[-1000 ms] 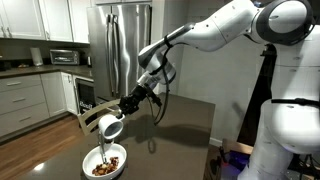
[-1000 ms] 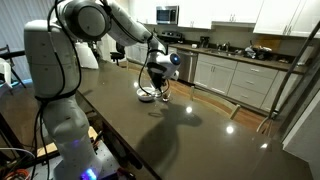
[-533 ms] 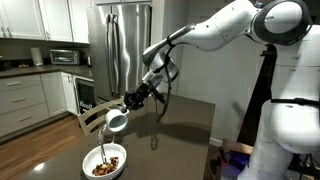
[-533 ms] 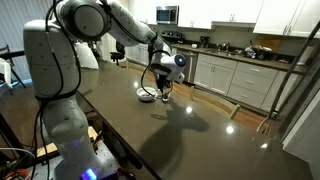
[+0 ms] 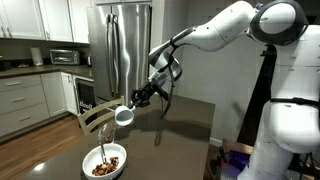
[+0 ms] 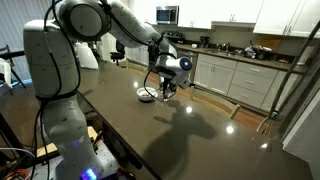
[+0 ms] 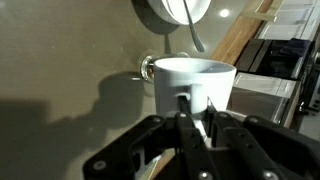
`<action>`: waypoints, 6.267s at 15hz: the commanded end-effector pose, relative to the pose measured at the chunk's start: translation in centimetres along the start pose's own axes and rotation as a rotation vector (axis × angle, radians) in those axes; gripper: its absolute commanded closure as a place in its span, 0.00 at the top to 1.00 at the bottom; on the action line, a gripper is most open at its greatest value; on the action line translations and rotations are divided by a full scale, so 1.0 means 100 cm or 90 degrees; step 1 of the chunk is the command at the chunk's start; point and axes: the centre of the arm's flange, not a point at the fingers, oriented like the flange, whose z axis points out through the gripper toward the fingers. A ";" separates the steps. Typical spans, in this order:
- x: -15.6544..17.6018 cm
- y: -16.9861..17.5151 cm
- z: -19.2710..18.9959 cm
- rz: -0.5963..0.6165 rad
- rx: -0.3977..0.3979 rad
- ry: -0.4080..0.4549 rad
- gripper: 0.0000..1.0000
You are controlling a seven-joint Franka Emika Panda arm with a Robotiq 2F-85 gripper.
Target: Pour the contents in the mug cup into the bowl
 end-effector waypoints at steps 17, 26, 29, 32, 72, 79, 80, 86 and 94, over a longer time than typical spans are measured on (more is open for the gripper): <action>0.030 0.011 -0.010 0.123 0.001 -0.009 0.04; 0.046 0.031 -0.011 0.279 0.010 -0.047 0.04; 0.042 0.047 -0.012 0.315 0.010 -0.053 0.04; 0.036 0.053 -0.018 0.319 0.018 -0.051 0.04; 0.078 0.154 -0.014 0.547 0.132 -0.090 0.04; 0.073 0.167 -0.001 0.565 0.121 -0.096 0.04; 0.072 0.168 0.001 0.569 0.120 -0.098 0.04; 0.072 0.174 0.004 0.587 0.120 -0.104 0.04; 0.077 0.180 0.005 0.620 0.123 -0.115 0.04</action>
